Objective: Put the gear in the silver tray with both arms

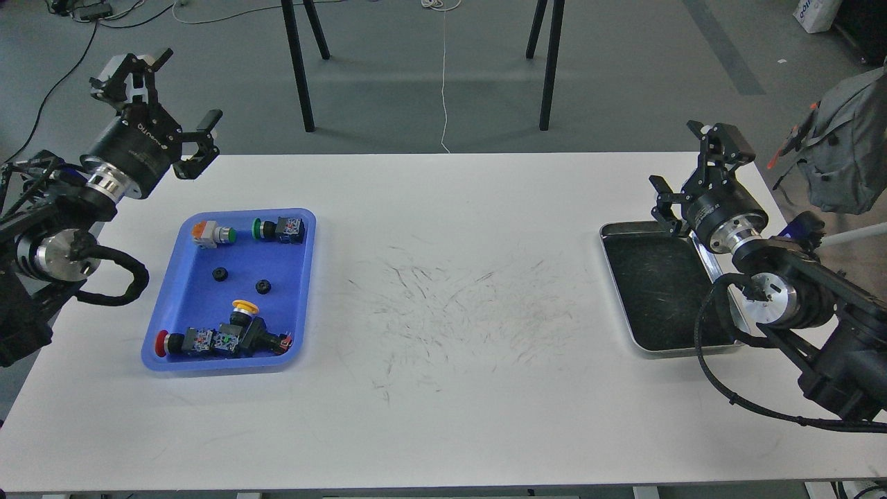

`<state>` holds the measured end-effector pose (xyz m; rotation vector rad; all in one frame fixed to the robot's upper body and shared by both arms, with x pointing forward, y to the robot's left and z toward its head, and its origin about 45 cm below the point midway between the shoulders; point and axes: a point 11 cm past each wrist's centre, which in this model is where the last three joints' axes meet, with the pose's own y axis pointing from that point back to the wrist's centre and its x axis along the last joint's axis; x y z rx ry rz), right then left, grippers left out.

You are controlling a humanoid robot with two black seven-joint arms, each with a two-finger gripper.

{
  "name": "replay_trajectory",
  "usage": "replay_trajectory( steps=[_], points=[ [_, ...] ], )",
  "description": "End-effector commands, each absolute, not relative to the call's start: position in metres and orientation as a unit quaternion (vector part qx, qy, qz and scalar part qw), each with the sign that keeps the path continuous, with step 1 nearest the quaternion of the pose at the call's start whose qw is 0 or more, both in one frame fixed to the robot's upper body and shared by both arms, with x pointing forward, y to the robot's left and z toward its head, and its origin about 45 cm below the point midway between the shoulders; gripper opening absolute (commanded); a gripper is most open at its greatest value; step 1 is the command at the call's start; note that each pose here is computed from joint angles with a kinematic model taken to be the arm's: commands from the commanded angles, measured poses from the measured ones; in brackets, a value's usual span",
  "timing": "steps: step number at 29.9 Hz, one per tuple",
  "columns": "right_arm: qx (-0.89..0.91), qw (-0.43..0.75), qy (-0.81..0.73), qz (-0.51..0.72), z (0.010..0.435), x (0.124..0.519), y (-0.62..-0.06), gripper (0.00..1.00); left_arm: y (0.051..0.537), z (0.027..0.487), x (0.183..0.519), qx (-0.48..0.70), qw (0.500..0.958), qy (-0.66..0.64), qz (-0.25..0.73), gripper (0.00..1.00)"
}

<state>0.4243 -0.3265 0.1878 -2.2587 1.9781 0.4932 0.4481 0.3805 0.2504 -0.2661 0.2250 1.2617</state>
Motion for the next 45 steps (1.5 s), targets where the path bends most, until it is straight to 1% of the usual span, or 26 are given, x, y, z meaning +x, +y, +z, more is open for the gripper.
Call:
replay_trajectory(
  steps=[1, 4, 7, 24, 28, 32, 37, 41, 43, 45],
  points=[
    [-0.741, 0.049, 0.65, 0.162, 0.187, 0.424, -0.327, 0.99, 0.383, 0.243, 0.446, -0.11, 0.789, 0.104, 0.596, 1.0],
    [-0.741, 0.051, 0.65, 0.162, 0.188, 0.424, -0.327, 0.98, 0.377, 0.235, 0.443, -0.093, 0.796, 0.106, 0.589, 1.0],
    [-0.74, 0.051, 0.65, 0.161, 0.189, 0.425, -0.327, 0.98, 0.379, 0.234, 0.442, -0.085, 0.793, 0.103, 0.594, 1.0],
    [-0.74, 0.05, 0.651, 0.164, 0.186, 0.423, -0.327, 0.98, 0.382, 0.239, 0.442, -0.088, 0.796, 0.098, 0.591, 1.0],
    [-0.739, 0.05, 0.651, 0.165, 0.186, 0.422, -0.327, 0.98, 0.376, 0.237, 0.441, -0.084, 0.805, 0.1, 0.579, 1.0],
    [-0.739, 0.049, 0.651, 0.165, 0.184, 0.421, -0.328, 0.98, 0.371, 0.236, 0.436, -0.069, 0.827, 0.097, 0.549, 1.0],
    [-0.74, 0.049, 0.651, 0.165, 0.185, 0.421, -0.327, 0.98, 0.369, 0.231, 0.436, -0.059, 0.827, 0.095, 0.551, 1.0],
    [-0.739, 0.049, 0.651, 0.165, 0.185, 0.421, -0.328, 0.98, 0.369, 0.217, 0.426, -0.027, 0.835, 0.101, 0.54, 1.0],
    [-0.739, 0.05, 0.651, 0.165, 0.185, 0.422, -0.328, 0.98, 0.363, 0.215, 0.42, -0.008, 0.843, 0.1, 0.528, 1.0],
    [-0.739, 0.05, 0.651, 0.166, 0.184, 0.421, -0.327, 0.98, 0.369, 0.216, 0.415, 0.015, 0.847, 0.088, 0.524, 1.0]
  ],
)
